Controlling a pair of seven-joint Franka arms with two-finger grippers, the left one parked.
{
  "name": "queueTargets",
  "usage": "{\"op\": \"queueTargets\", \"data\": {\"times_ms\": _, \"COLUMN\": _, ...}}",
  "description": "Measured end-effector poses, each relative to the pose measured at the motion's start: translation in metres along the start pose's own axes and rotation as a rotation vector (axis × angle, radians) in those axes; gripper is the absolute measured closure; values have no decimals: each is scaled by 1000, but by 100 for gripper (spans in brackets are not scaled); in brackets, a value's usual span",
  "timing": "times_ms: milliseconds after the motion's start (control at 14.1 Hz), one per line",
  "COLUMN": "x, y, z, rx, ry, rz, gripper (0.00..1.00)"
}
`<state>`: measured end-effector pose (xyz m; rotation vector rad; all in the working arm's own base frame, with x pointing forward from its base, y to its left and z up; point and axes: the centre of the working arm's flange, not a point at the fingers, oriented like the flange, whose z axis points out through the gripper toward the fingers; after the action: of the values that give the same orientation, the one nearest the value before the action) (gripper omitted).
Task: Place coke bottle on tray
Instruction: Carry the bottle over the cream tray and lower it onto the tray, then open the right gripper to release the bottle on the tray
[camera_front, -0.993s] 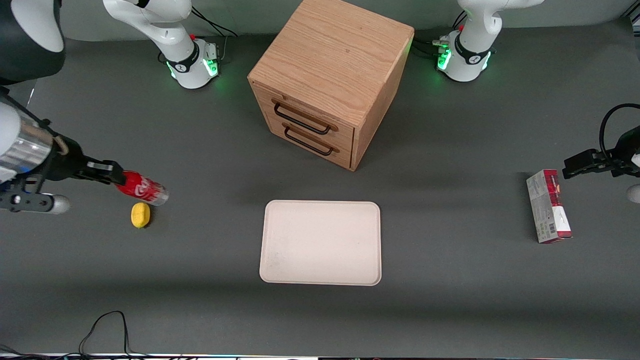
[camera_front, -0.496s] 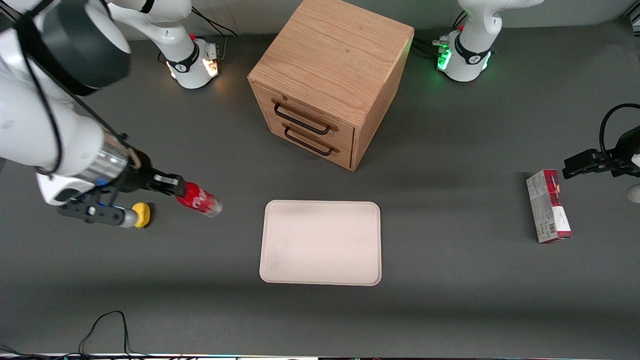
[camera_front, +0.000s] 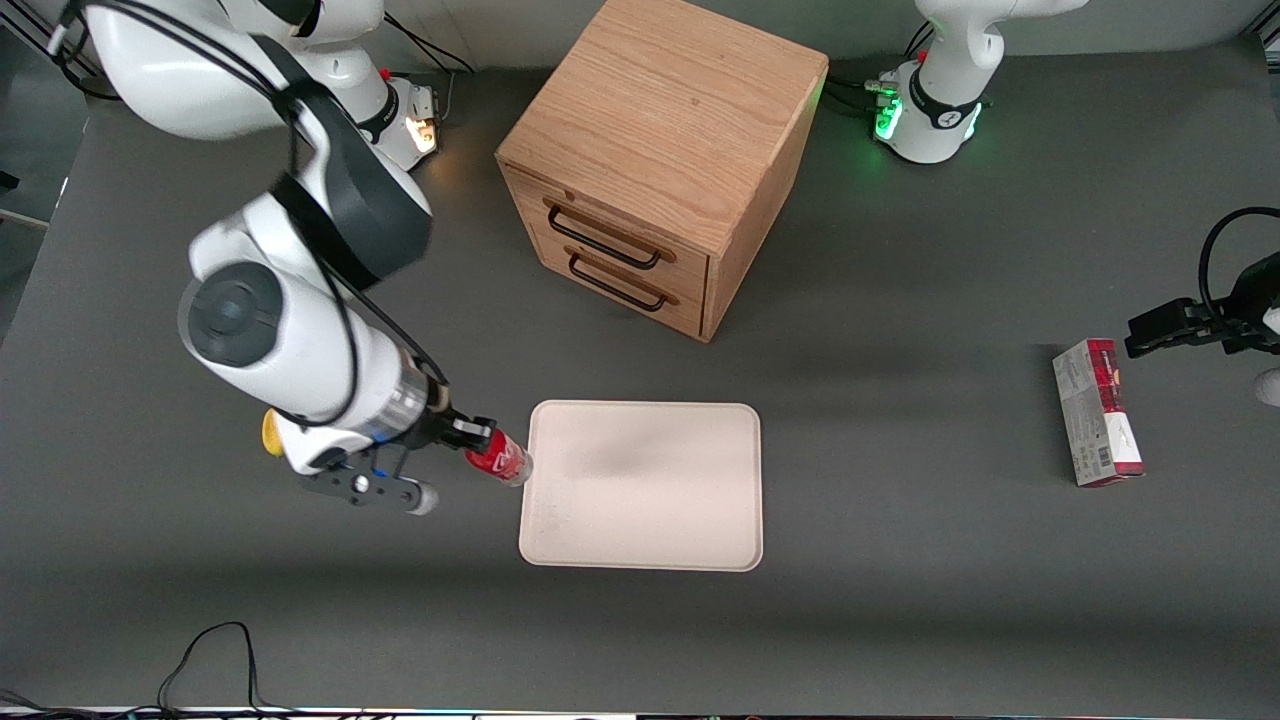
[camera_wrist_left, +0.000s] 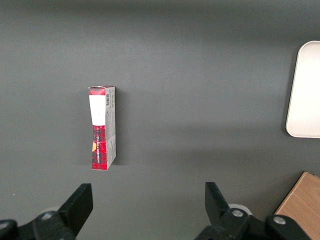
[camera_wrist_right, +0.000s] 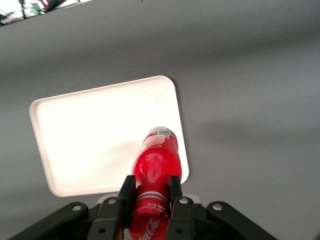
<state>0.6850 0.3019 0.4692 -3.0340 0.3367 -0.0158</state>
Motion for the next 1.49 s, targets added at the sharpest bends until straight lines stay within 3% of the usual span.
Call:
{"op": "queueTargets", "data": {"times_ms": 142, "x": 5, "y": -7, "z": 43, "rx": -19, "ry": -13, "rz": -14, "gripper": 68}}
{"op": "queueTargets", "data": {"times_ms": 496, "x": 9, "y": -17, "z": 128, "rx": 2, "ry": -12, "rz": -32, "gripper": 68}}
{"op": "queueTargets", "data": {"times_ms": 780, "x": 14, "y": -14, "z": 140, "rx": -2, "ry": 5, "rz": -30, "gripper": 68}}
{"op": "queueTargets", "data": {"times_ms": 1064, "x": 13, "y": -18, "z": 154, "rx": 28, "ry": 35, "rz": -36, "gripper": 68}}
{"op": "queueTargets", "data": {"times_ms": 1206, "x": 13, "y": -19, "z": 155, "rx": 35, "ry": 43, "rz": -23, "gripper": 53}}
{"op": "queueTargets", "data": {"times_ms": 1489, "x": 15, "y": -17, "z": 157, "rx": 37, "ry": 50, "rz": -19, "gripper": 12}}
